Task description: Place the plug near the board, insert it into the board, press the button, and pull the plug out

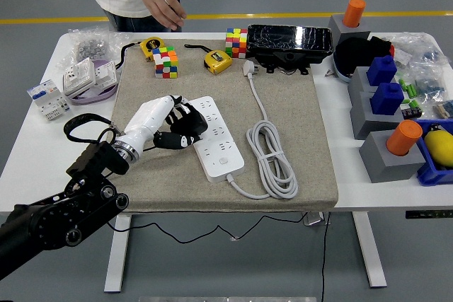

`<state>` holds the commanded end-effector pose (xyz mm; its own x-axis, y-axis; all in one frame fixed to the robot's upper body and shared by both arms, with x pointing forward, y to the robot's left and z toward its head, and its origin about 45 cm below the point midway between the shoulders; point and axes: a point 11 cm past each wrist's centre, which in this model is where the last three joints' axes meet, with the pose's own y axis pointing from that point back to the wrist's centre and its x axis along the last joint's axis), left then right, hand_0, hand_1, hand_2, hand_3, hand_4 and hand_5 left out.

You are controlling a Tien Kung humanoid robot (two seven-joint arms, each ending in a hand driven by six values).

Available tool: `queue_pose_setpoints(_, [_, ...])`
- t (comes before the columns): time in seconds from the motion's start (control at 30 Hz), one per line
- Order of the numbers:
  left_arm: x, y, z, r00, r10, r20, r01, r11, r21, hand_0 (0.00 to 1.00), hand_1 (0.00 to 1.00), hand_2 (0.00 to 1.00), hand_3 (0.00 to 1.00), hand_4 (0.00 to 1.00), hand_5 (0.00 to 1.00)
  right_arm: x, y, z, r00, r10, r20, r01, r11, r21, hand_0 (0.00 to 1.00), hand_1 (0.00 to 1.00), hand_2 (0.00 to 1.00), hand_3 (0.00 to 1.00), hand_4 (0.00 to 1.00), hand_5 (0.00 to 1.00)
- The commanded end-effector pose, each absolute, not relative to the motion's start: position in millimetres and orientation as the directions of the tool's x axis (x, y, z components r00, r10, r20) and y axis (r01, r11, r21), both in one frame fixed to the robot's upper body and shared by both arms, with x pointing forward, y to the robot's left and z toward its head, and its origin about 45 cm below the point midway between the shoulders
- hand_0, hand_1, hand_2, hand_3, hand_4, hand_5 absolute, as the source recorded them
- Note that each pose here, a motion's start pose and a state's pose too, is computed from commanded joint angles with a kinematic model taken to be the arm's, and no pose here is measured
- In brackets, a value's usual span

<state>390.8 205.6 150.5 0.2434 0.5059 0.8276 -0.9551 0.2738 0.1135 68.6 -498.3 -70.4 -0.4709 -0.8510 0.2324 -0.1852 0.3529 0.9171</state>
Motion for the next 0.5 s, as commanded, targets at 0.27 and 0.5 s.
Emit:
queue_pose_setpoints(0.27, [388.7,204.9,147.0,0.262,0.507,0.821,-0.950,0.283,0.128,0.374,0.361,0.437,0.528,0.596,0.002,68.4,-498.9,-70.0,-0.472,-0.850,0.233,-0.186,0.354,0.916,0.528,0.632,0.613,0.539,0.884,0.410])
queue_pose_setpoints(0.5, [385.4,204.3,140.9,0.275,0.497,0.823,-0.947,0.286,0.144,0.374,0.361,0.437,0.528,0.597,0.002,68.3,-497.6,-70.5,-0.472,-0.851,0.230,-0.188,0.352,0.917,0.528,0.632,0.613,0.539,0.884,0.410])
